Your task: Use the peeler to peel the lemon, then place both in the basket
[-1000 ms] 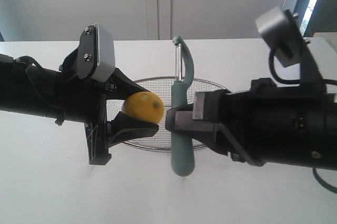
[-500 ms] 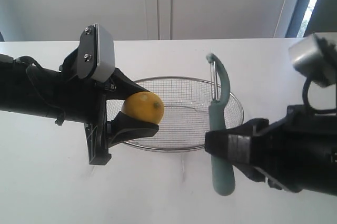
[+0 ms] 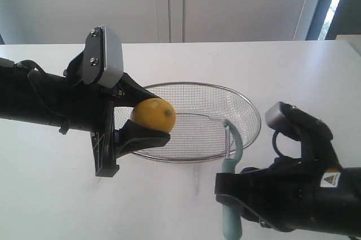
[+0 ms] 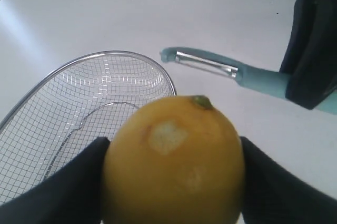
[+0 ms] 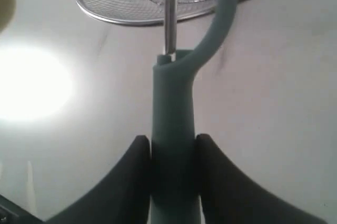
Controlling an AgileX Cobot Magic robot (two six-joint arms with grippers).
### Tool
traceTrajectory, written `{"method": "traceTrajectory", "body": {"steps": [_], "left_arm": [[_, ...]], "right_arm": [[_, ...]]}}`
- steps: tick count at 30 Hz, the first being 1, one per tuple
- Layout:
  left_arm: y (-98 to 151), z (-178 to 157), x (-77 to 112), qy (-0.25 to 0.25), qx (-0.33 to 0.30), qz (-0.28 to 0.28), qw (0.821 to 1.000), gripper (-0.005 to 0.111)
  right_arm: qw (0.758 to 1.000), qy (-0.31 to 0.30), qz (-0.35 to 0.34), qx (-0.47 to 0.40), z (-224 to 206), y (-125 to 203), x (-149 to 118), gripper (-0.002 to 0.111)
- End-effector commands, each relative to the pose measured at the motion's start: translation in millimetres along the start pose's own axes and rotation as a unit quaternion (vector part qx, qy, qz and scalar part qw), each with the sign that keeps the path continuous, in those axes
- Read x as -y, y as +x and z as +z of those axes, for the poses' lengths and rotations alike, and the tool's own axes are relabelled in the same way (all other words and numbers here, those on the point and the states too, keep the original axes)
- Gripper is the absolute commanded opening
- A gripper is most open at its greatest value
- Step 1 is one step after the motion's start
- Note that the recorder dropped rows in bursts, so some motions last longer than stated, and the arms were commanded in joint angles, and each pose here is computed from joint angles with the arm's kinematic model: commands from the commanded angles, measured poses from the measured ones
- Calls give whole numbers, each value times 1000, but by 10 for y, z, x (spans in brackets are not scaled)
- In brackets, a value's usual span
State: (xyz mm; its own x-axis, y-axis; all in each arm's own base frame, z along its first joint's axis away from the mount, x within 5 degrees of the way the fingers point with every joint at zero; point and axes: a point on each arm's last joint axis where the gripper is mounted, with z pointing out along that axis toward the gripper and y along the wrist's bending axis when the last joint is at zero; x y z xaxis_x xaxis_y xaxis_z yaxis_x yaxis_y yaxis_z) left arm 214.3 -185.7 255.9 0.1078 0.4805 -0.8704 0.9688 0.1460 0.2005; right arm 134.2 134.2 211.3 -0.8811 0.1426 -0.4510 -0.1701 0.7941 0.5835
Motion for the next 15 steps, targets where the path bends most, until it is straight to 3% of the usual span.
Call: {"method": "traceTrajectory", "body": {"steps": [1,10,15], "left_arm": [[-62,2,15,5,21,72,997,1],[-71,2,30,13,26,72,997,1],[-76,1,38,17,29,72,997,1]], "right_arm": [[999,-25,-4,-22,142,-44,-98,0],[989,-140,-22,-45,318,-69,-323,0],[987,-141,-38,-64,421,-54,-320,0]]}}
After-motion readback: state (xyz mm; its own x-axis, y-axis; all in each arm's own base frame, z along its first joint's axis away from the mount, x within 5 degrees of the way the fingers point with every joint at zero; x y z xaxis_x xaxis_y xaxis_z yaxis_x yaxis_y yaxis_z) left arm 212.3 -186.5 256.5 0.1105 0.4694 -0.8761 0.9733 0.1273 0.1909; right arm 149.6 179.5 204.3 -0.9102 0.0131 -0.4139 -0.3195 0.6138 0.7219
